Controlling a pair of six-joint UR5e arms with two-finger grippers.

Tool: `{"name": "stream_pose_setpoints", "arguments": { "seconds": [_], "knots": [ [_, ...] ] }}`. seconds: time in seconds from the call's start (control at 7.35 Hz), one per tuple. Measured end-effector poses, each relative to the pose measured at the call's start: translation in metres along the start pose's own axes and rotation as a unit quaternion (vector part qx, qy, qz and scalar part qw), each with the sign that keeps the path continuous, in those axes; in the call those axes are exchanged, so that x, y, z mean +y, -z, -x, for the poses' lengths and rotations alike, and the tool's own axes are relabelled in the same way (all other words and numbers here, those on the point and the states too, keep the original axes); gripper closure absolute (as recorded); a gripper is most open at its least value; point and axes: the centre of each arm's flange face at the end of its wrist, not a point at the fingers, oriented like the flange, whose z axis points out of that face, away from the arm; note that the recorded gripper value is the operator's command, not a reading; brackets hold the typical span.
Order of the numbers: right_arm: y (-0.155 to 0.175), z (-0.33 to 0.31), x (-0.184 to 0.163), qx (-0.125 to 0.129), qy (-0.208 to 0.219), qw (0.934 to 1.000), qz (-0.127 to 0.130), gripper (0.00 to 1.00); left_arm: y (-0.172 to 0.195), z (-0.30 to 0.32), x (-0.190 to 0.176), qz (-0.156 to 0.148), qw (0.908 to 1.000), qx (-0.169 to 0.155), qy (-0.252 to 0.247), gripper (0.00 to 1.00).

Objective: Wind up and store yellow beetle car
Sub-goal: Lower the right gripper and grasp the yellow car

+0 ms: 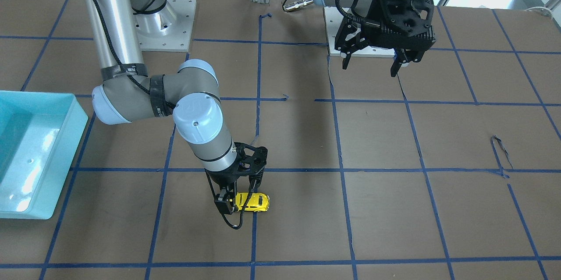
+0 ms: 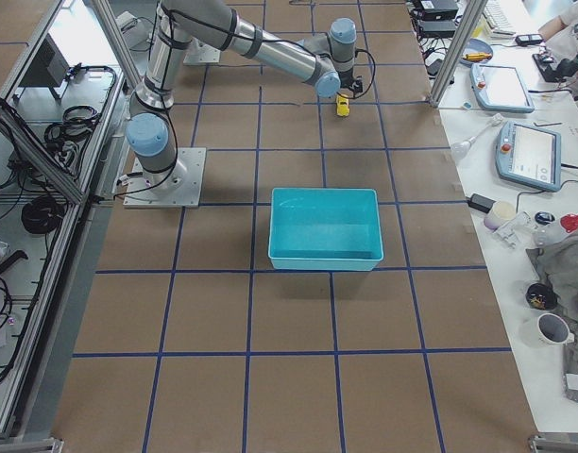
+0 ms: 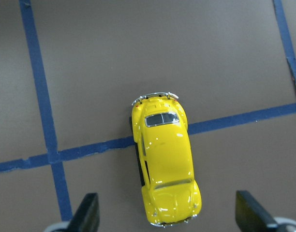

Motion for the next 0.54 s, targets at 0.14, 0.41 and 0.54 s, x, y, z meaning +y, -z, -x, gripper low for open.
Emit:
{"name": "stream_pose_setpoints", "arguments": {
  "seconds": [0.14,0.41,0.54],
  "knots": [
    [-0.01,0.001,-0.001,-0.004,0.013,0.9999,0.001,0.0,0.002,0.0,-0.002,0.0,0.9999,0.001,0.016,0.0],
    [-0.024,0.0,-0.001,-0.007,0.025,0.9997,0.002,0.02,0.003,0.001,-0.001,-0.001,0.9997,0.002,0.024,0.0],
    [-0.032,0.0,0.0,-0.008,0.032,0.9995,0.002,0.05,0.002,0.002,-0.001,-0.001,0.9997,0.003,0.022,0.0]
  ]
}}
